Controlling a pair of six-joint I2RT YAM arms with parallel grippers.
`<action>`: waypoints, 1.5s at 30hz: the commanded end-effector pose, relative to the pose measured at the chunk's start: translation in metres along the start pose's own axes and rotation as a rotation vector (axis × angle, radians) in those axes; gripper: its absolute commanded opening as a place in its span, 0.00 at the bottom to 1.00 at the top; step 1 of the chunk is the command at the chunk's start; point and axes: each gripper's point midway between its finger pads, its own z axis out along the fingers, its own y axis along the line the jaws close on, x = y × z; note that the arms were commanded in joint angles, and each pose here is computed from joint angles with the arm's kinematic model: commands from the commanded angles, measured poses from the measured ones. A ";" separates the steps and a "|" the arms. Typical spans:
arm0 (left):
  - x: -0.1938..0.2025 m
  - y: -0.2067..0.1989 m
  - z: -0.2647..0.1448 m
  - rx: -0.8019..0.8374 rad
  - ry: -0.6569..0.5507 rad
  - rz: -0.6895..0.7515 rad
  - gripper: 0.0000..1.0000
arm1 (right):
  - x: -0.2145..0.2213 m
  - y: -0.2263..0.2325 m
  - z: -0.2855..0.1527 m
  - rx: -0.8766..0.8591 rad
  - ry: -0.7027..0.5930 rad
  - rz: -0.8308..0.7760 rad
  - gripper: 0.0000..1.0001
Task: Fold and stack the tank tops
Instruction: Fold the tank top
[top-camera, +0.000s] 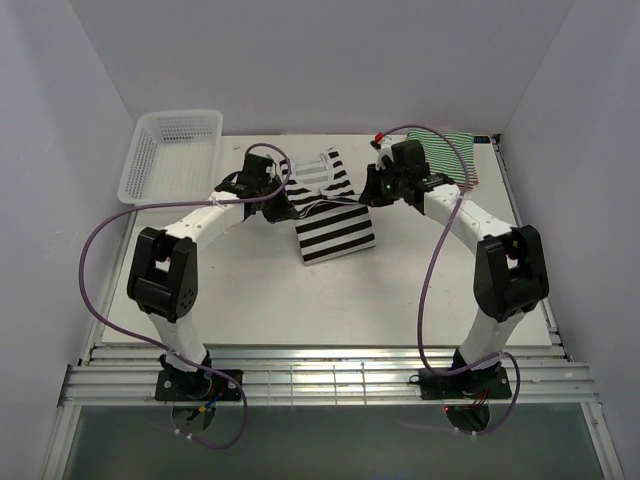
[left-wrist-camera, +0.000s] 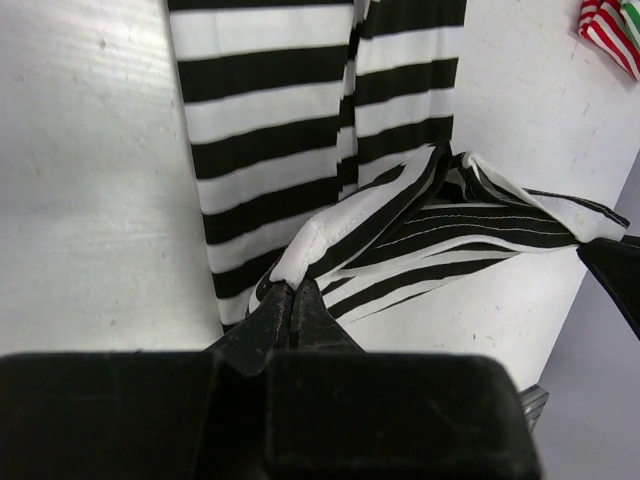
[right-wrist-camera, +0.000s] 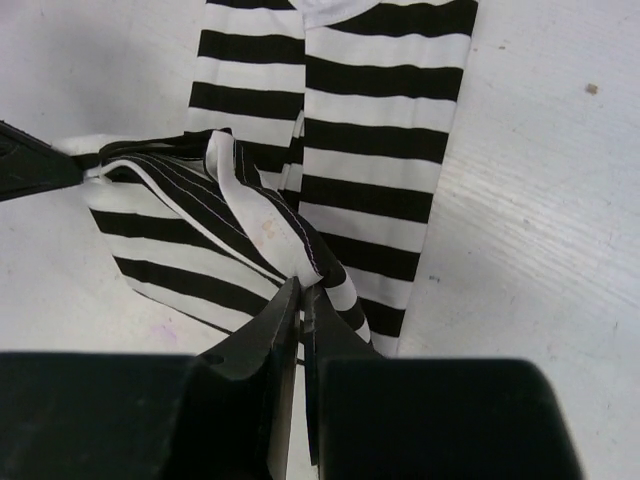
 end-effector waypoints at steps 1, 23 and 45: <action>-0.032 -0.007 0.001 0.027 -0.051 0.065 0.00 | -0.037 -0.005 0.008 -0.033 -0.078 -0.048 0.08; -0.057 -0.001 0.046 0.070 0.015 0.137 0.86 | -0.037 -0.039 0.065 -0.060 -0.004 0.030 0.61; 0.083 0.042 0.034 0.075 0.221 0.006 0.62 | 0.111 -0.054 0.022 0.007 0.200 0.291 0.54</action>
